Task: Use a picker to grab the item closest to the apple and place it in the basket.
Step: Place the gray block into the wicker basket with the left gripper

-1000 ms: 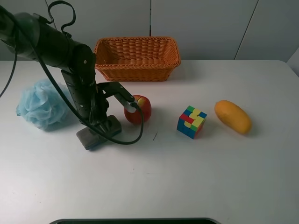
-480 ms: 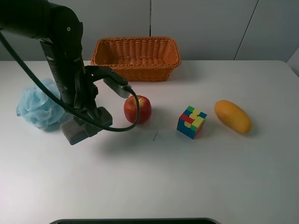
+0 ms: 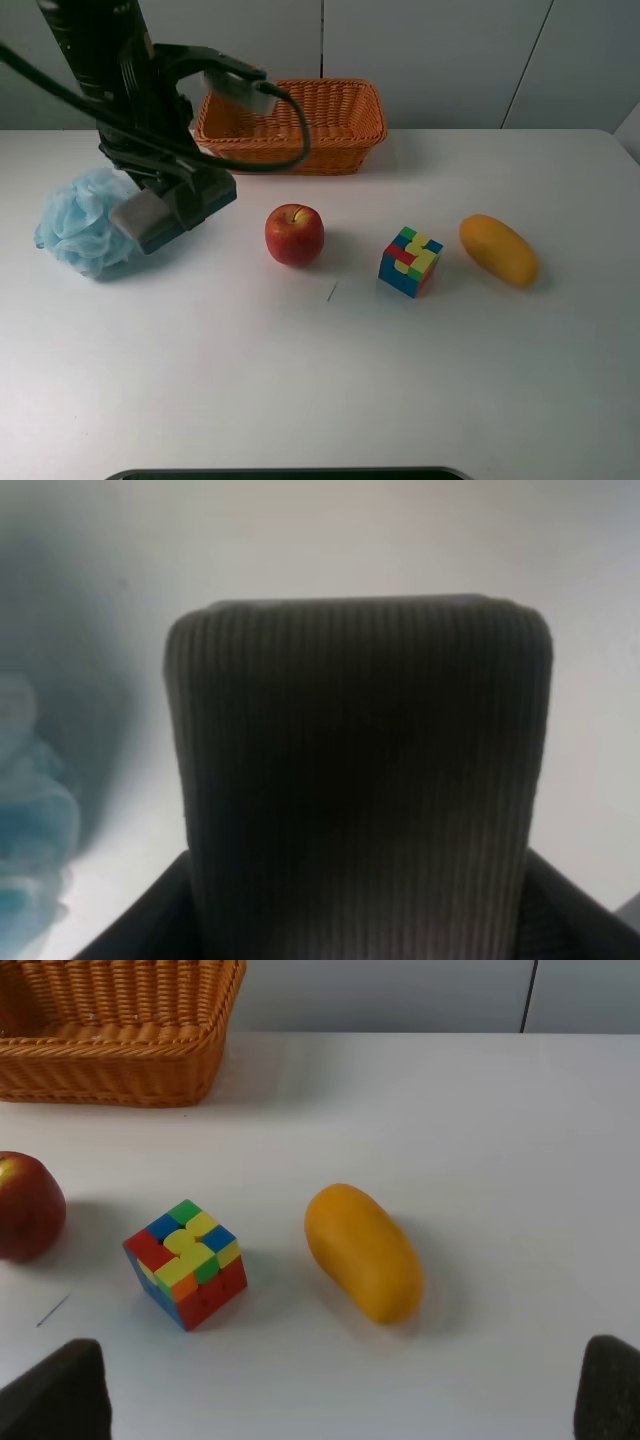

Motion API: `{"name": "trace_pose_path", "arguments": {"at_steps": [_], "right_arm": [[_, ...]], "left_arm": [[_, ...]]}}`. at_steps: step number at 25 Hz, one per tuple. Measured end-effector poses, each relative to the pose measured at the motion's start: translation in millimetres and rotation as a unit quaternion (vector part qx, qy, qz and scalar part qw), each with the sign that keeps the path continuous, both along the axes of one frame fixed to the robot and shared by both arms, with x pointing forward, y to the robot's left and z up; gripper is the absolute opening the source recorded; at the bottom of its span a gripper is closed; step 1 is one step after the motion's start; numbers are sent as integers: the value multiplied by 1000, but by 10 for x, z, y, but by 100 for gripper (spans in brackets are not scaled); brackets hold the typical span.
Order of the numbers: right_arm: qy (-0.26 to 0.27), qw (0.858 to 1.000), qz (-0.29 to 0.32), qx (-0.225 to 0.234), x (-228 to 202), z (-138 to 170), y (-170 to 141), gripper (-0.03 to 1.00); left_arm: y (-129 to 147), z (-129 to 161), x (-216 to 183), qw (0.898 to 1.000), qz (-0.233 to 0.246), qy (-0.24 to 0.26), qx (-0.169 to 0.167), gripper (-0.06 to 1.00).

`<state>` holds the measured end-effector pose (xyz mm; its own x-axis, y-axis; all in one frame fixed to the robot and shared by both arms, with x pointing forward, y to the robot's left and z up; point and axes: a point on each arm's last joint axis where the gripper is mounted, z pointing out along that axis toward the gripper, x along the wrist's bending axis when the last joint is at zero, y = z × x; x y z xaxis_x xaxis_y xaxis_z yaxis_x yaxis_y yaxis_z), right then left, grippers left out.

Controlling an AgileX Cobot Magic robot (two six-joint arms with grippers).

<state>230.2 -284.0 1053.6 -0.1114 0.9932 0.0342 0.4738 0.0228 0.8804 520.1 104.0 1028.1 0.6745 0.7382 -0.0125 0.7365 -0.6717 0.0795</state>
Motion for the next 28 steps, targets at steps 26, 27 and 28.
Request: {"name": "trace_pose_path", "arguments": {"at_steps": [26,27,28], "right_arm": [[0,1000,0,0,0,0,0,70],[0,1000,0,0,0,0,0,70],[0,1000,0,0,0,0,0,70]], "left_arm": [[-716,-227,1876,962,12,-260,-87,54],[-730,-283,1914,959,12,-267,-94,54],[-729,-333,1957,956,13,-276,-100,54]]}}
